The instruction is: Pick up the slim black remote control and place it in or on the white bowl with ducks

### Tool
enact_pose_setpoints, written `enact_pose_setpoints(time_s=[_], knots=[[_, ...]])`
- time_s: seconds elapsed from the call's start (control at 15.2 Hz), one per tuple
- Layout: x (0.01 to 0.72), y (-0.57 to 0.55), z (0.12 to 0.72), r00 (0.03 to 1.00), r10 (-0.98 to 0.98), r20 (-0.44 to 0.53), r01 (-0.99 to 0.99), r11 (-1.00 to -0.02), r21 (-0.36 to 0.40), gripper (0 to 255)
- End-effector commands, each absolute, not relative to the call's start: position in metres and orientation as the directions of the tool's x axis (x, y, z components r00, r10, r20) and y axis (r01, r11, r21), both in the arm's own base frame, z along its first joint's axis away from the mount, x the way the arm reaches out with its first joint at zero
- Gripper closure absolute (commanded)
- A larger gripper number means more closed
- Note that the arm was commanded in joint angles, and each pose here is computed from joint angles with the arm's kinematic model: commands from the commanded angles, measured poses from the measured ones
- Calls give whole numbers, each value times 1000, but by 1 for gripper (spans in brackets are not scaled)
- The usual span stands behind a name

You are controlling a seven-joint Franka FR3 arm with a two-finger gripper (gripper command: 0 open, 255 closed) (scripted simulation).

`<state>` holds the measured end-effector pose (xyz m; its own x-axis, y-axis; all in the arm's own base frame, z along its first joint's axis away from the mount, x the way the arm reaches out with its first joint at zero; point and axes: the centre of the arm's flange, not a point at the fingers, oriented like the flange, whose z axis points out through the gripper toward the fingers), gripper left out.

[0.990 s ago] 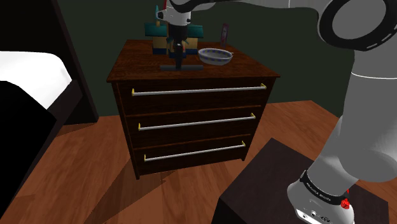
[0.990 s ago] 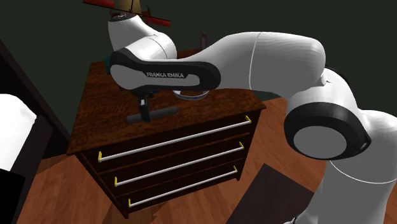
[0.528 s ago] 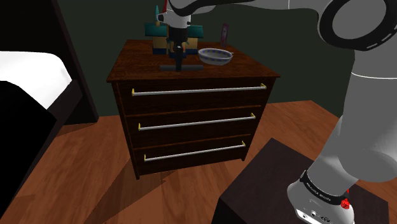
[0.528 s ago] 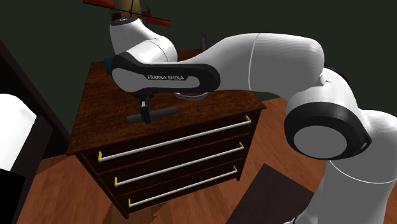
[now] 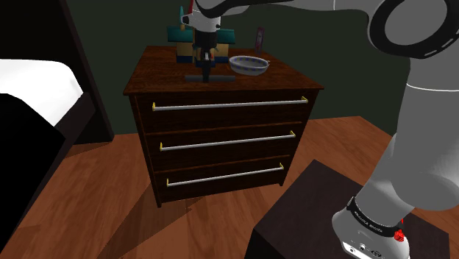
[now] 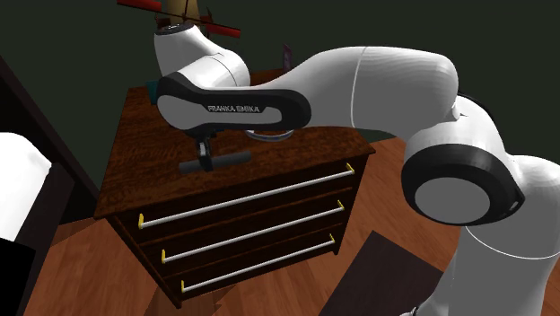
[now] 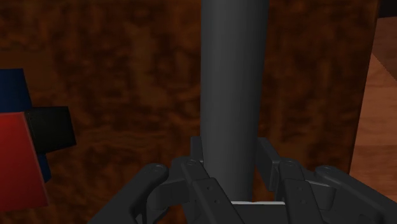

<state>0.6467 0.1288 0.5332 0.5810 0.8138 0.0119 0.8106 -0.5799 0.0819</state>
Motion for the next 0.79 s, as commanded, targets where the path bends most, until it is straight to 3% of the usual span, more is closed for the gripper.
enact_pose_setpoints(time_s=[0.0, 0.73], knots=[[648, 127, 531, 583, 813, 9, 810, -581, 81, 255], [647, 128, 579, 583, 813, 9, 810, -581, 81, 255]])
